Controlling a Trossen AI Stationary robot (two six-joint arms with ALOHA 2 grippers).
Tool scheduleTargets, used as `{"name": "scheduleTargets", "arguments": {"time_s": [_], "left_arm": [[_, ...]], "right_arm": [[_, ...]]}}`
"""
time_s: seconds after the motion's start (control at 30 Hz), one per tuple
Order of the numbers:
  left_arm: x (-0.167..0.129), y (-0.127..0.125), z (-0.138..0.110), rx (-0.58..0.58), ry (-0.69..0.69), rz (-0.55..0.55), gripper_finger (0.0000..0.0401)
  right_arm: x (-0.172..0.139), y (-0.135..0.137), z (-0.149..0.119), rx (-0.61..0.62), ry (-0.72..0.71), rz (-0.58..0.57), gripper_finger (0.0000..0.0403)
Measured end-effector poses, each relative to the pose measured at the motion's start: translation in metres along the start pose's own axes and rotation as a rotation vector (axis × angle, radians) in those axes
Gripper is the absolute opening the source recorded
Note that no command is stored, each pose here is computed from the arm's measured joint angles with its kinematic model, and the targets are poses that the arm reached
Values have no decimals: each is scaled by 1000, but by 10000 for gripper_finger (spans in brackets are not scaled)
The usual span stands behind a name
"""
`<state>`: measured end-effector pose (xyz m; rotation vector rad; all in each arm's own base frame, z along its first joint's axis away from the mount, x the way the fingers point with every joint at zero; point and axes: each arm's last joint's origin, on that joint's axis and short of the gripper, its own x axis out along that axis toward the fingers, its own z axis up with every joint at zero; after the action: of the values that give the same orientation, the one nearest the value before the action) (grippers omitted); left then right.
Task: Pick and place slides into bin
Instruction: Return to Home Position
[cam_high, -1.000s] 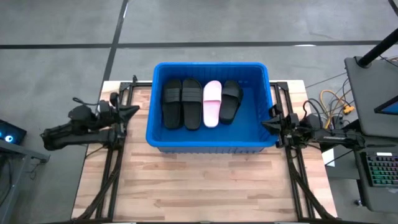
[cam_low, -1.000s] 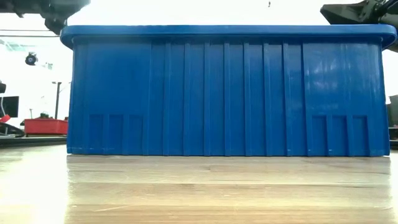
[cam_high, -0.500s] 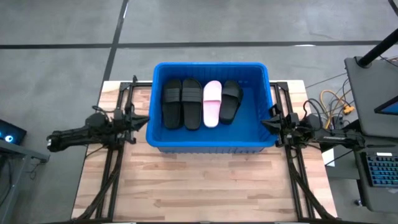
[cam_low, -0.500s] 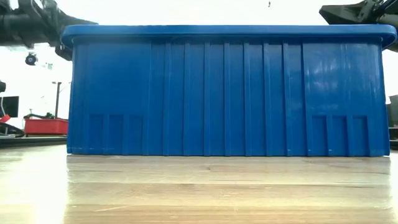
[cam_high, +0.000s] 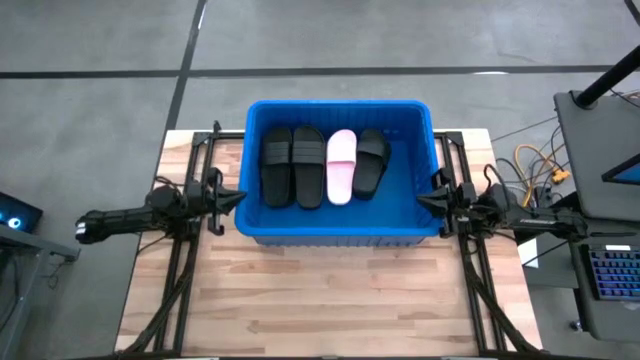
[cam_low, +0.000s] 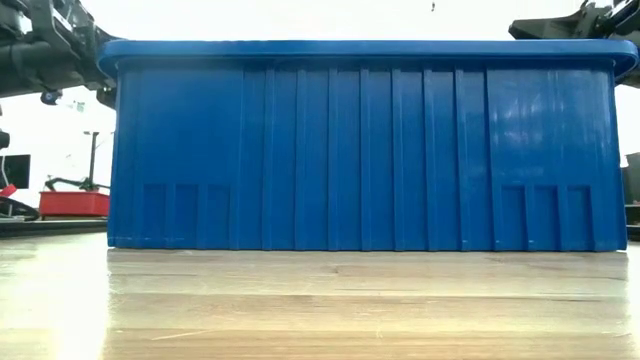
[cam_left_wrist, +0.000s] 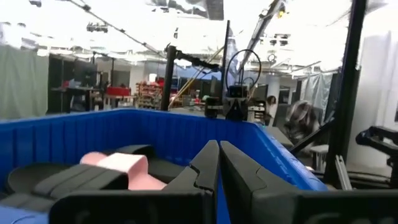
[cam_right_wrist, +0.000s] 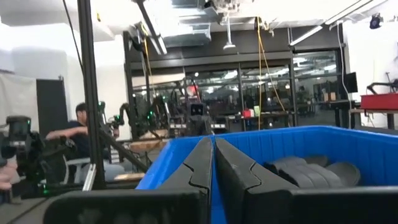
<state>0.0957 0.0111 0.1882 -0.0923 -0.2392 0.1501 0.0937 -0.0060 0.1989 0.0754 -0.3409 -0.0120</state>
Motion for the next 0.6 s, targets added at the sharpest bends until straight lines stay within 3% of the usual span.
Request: {"name": "scheduleTargets", "arguments": {"time_s": [0.6], "left_arm": [[1, 0, -1, 31, 13, -9, 0]], "right_arm": [[1, 0, -3, -23, 49, -3, 9]]}}
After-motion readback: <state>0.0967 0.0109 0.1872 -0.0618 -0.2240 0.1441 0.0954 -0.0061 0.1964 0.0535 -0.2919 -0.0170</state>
